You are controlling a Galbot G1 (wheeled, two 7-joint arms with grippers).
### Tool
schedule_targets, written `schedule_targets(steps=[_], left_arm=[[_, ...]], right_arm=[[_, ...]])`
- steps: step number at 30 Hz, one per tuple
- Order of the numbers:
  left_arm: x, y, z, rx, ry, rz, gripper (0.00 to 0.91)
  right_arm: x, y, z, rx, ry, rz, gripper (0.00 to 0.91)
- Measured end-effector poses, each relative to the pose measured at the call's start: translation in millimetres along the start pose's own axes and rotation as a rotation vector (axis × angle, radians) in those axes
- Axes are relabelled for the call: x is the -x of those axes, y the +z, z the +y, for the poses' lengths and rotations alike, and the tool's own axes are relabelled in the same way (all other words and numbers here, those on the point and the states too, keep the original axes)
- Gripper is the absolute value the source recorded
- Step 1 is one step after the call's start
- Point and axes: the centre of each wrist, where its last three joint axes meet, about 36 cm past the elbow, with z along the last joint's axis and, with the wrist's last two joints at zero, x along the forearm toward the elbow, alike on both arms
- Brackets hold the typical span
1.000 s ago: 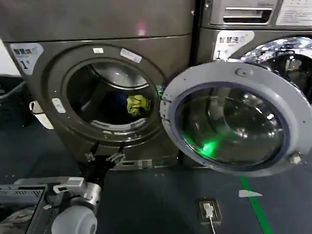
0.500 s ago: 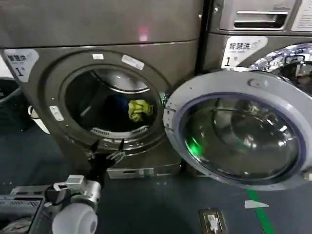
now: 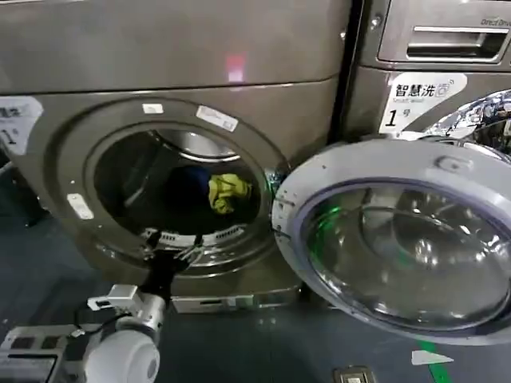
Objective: Grasp the clothes from the dryer.
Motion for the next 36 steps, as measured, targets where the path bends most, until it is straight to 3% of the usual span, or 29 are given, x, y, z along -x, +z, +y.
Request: schedule_targets(steps=[27, 36], left_arm=[[7, -1, 0, -0.003, 0.004, -0.009, 0.907], [44, 1, 8, 0.000, 0.015, -0.041, 0.907]], right_arm=[[-2, -3, 1, -0.007, -0.002, -0.003, 0.907], [-2, -9, -2, -0.043, 0.003, -0.012, 0.907]])
